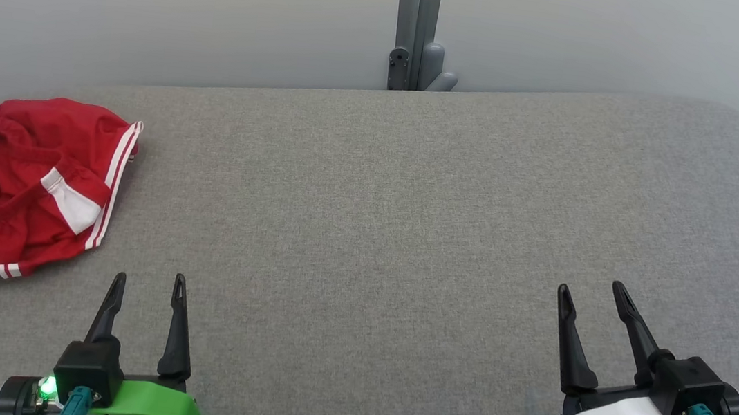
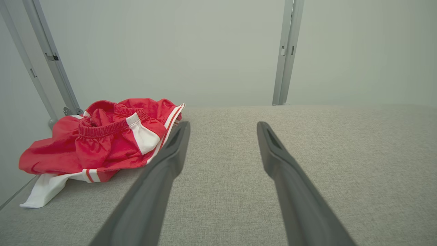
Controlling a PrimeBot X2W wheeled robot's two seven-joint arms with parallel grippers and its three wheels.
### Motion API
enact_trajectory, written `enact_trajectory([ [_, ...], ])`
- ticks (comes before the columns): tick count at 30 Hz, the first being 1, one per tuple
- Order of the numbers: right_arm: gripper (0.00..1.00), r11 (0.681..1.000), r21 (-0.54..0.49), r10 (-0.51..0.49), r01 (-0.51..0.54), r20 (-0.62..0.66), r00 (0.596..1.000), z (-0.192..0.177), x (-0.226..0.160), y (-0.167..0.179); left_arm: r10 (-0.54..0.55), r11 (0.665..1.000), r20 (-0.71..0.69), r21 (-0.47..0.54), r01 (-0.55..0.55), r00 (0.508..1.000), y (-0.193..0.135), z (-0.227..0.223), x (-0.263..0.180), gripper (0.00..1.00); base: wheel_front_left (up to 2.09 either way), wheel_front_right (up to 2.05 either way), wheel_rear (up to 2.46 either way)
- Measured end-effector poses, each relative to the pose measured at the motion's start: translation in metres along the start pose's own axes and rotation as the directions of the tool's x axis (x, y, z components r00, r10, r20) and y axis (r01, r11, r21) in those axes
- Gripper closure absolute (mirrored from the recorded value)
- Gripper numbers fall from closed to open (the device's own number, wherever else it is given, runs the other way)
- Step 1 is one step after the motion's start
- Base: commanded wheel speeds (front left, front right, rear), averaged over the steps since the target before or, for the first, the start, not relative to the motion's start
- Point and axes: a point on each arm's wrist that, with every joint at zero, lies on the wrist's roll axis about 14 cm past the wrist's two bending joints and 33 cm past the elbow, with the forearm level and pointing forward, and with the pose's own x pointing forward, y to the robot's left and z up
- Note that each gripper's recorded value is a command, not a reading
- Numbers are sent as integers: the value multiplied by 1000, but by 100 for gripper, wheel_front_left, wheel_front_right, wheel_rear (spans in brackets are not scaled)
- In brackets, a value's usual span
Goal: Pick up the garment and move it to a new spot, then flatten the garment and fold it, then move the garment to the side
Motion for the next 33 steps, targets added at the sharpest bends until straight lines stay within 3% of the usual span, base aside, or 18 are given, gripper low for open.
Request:
enact_trajectory([
  [33,0,1000,4,21,-21,7,1000,1,7,6,38,999,-6,-2,-38,999,12,-1,-7,0,0,0,0],
])
